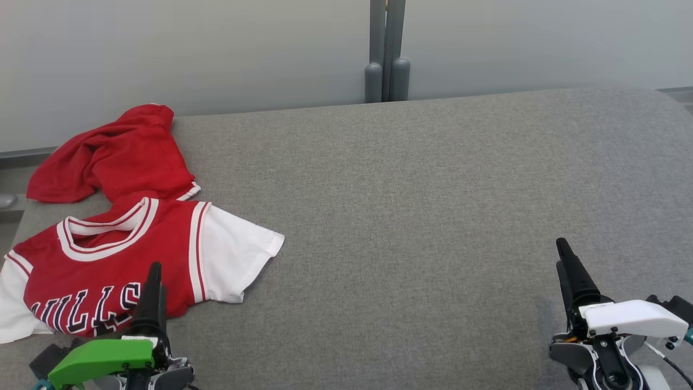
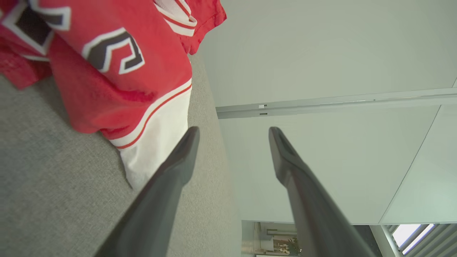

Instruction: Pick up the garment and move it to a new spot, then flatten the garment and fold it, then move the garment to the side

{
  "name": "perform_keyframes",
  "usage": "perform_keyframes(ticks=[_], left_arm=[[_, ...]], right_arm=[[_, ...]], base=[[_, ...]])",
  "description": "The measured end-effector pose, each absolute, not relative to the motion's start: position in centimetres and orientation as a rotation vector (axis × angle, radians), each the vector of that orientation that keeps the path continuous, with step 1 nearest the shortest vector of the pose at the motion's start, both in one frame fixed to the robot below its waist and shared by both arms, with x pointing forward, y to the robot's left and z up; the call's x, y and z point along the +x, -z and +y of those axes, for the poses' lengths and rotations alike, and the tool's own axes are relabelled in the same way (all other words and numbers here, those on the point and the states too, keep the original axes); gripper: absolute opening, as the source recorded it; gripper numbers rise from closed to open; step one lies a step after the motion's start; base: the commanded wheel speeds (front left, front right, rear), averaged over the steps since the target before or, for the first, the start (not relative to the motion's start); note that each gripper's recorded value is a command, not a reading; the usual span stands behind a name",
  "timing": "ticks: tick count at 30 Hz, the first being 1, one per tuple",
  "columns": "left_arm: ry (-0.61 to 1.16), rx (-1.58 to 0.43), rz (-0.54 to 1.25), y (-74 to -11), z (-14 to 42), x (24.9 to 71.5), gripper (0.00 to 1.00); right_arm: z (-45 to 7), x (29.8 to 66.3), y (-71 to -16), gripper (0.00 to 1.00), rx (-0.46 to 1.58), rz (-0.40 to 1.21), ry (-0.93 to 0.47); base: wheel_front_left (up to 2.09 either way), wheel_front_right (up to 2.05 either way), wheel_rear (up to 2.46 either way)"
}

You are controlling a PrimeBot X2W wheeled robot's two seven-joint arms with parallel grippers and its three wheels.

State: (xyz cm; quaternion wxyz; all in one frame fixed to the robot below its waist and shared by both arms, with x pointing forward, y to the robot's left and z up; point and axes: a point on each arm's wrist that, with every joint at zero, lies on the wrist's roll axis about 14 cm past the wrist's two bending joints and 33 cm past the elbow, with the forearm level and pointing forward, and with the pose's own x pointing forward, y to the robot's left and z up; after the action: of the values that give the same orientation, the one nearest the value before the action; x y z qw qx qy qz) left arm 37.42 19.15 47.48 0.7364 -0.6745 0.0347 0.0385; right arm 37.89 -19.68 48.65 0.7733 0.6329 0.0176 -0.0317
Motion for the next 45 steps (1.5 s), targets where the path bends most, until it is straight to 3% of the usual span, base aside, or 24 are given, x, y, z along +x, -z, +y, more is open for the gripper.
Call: perform_keyframes(ticks=[15, 45], left_arm=[[-0.074, -1.114, 0.074, -47.6, 19.2, 37.4, 1.00], [0.023, -0.531, 0.079, -47.7, 18.0, 36.9, 1.00]], right_arm=[[-18.9, 38.0, -50.5, 1.00, 0.922, 0.005, 0.011], [-18.0, 37.3, -49.9, 1.00, 0.463, 0.004, -0.026]], base=[[0.00, 0.00, 0.00], [0.00, 0.00, 0.00]])
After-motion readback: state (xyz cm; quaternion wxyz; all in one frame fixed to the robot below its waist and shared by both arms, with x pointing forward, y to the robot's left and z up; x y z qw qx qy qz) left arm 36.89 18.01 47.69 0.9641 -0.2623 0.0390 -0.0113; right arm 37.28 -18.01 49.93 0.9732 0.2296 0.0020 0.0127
